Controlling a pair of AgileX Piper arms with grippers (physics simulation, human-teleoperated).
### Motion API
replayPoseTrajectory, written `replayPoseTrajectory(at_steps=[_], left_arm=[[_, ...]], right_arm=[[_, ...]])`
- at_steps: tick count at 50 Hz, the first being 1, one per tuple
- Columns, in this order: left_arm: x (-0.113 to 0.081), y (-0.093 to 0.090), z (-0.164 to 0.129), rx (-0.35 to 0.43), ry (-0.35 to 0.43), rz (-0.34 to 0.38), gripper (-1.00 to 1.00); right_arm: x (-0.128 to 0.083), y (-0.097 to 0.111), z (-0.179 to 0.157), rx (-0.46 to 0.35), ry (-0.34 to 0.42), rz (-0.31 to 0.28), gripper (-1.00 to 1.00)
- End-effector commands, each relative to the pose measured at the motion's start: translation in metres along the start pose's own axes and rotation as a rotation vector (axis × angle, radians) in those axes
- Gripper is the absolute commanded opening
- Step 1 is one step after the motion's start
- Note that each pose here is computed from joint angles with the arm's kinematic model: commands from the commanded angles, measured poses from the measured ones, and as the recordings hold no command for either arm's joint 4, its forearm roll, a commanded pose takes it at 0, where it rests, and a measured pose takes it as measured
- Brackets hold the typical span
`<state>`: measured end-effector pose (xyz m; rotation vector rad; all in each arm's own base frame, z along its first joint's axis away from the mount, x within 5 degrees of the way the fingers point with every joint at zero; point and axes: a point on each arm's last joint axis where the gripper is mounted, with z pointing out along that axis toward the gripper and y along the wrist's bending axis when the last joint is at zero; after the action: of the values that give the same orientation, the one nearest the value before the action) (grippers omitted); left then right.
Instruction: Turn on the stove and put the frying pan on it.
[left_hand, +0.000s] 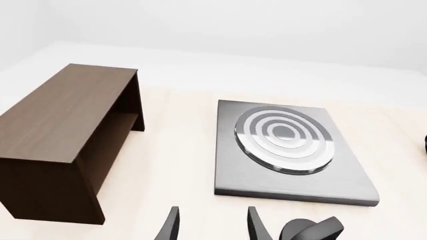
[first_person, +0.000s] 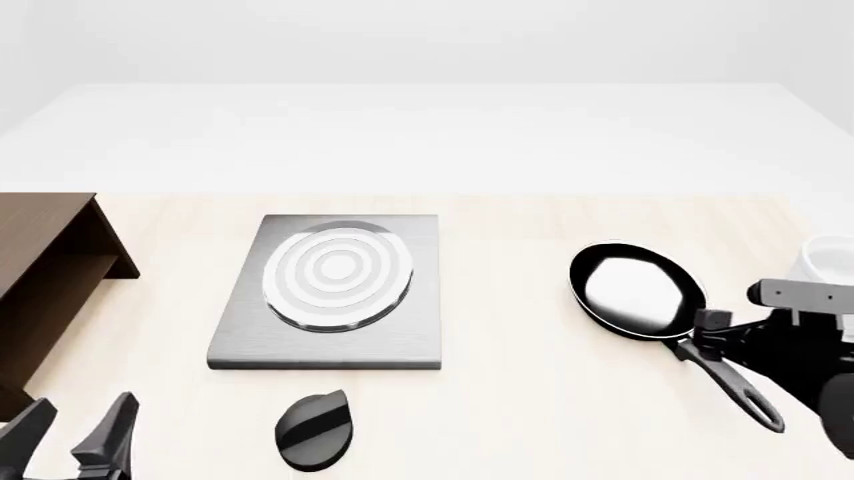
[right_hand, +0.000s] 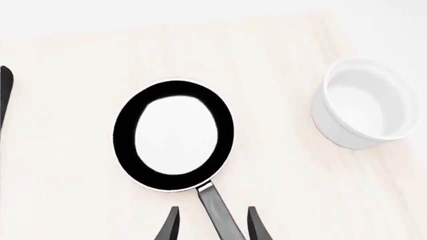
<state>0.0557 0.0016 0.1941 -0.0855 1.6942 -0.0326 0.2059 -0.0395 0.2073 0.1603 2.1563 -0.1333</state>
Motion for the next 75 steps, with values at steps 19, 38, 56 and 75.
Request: replayPoseTrajectory(at_steps=[19, 38, 56, 75], left_arm=[[0.000, 0.000, 0.000, -0.002, 0.004, 0.003, 1.00], [0.000, 0.000, 0.000, -0.004, 0.003, 0.006, 1.00], [0.000, 0.000, 0.000, -0.005, 0.001, 0.005, 1.00], [0.000, 0.000, 0.000, -0.005, -0.001, 0.009, 1.00]], right_arm=[[0.021, -0.007, 0.045, 0.023, 0.084, -0.012, 1.00], [0.039, -0.007, 0.057, 0.024, 0.118, -0.010, 1.00], [0.049, -0.006, 0.063, 0.018, 0.141, -0.019, 1.00], [0.060, -0.002, 0.076, 0.006, 0.166, -0.024, 1.00]])
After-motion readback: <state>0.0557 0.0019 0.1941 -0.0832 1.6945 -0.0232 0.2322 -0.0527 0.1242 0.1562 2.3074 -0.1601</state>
